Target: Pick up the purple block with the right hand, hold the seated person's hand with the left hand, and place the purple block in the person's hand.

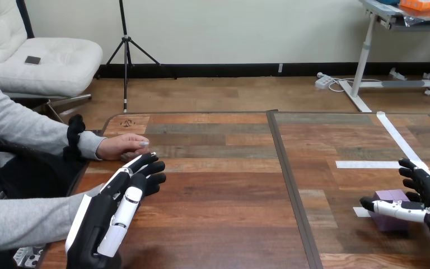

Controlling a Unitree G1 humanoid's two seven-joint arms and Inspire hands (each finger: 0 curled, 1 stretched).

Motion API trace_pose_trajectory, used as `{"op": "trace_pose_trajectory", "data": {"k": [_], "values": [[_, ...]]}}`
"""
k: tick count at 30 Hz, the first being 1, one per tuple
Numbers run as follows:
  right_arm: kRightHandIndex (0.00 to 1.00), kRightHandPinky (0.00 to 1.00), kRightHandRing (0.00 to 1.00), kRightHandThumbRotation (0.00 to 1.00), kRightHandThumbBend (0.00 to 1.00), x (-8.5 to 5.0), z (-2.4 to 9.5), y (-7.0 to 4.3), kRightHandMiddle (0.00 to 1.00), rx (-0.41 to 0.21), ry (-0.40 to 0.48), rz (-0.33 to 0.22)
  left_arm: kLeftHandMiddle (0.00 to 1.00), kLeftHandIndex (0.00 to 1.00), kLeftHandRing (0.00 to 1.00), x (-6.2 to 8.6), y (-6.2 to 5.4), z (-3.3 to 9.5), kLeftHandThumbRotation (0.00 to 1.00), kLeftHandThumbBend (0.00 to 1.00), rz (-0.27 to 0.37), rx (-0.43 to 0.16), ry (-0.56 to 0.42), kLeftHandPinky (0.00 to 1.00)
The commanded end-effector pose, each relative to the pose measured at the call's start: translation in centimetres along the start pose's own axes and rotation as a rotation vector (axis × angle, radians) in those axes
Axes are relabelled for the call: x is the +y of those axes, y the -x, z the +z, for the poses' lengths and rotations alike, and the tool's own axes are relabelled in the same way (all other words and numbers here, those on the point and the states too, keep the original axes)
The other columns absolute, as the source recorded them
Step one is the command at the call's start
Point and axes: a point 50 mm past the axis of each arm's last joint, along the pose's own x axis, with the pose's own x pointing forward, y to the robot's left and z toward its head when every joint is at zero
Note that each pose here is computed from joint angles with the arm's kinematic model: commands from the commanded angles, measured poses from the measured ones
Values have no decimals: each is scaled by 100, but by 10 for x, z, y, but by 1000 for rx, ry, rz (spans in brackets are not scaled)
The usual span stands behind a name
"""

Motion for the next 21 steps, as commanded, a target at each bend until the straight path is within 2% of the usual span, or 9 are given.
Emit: {"op": "trace_pose_trajectory", "data": {"k": [1,10,16,21], "values": [[90,86,90,2,100,3,11,-7,90,-18,18,17,80,81,79,-1,-17,17,80,43,-17,-99,-8,81],[89,87,90,0,100,3,10,-6,89,-13,19,8,80,81,79,0,-16,17,79,43,-23,-99,-4,81],[88,88,91,0,100,3,9,-7,89,2,-14,7,80,80,79,0,-16,17,79,43,-22,-98,-10,81],[87,88,91,0,100,3,9,-8,88,9,12,4,79,78,78,0,-17,17,79,43,-23,-104,-15,80]]}}
